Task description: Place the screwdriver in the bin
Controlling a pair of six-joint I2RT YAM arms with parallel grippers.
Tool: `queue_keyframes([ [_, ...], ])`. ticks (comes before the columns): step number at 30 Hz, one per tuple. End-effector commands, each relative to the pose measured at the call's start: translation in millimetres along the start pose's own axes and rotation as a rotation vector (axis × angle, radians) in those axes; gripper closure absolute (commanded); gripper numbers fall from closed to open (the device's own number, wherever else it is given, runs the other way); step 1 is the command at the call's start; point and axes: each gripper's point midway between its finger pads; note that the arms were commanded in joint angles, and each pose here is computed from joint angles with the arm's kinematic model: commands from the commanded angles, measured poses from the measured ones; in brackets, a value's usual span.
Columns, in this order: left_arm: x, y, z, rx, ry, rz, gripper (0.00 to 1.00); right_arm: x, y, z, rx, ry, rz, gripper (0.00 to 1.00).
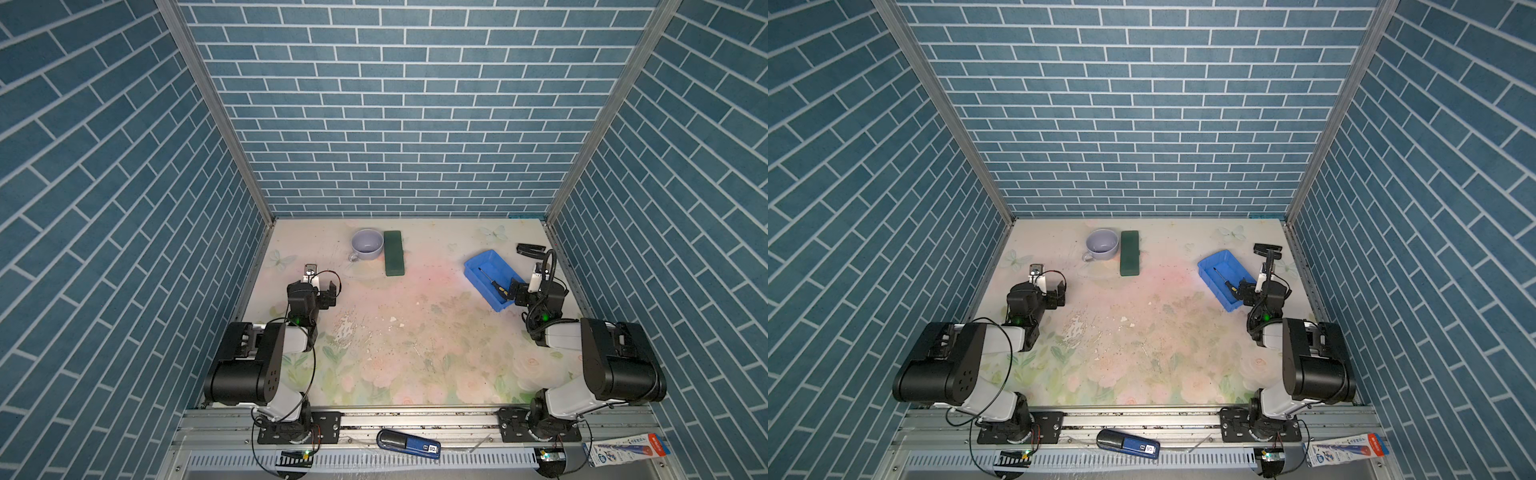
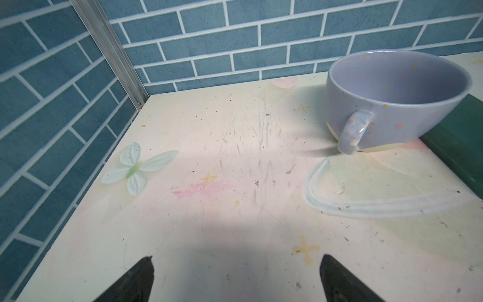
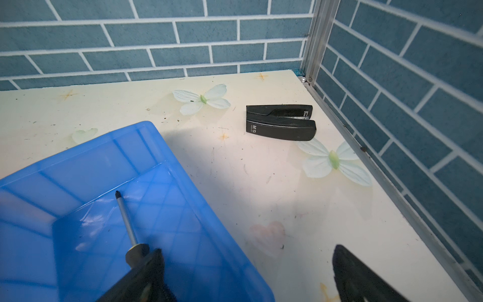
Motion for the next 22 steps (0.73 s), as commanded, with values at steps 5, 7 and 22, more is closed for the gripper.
queue_keyframes([
  [5,1.1,-0.1,9.3,-0.012,-0.033,-0.006,0.00,0.0,-2.0,-1.1,0.014,-0.005,-0.010,0.01],
  [7,1.1,-0.7,9.6,-0.012,-0.032,-0.009,0.00,-0.1,-1.7,-0.9,0.014,-0.005,-0.009,0.01],
  [22,2.0,-1.0,9.3,-0.010,-0.029,-0.010,0.00,0.0,-1.8,-1.1,0.014,-0.005,-0.010,0.01],
])
Point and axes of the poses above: each gripper's point midway between its finger pads, its own x axis out along the fingers, its own y axis along the line the jaws close on, z = x × y, and after that the axes turned 1 degree about -x, right-handed
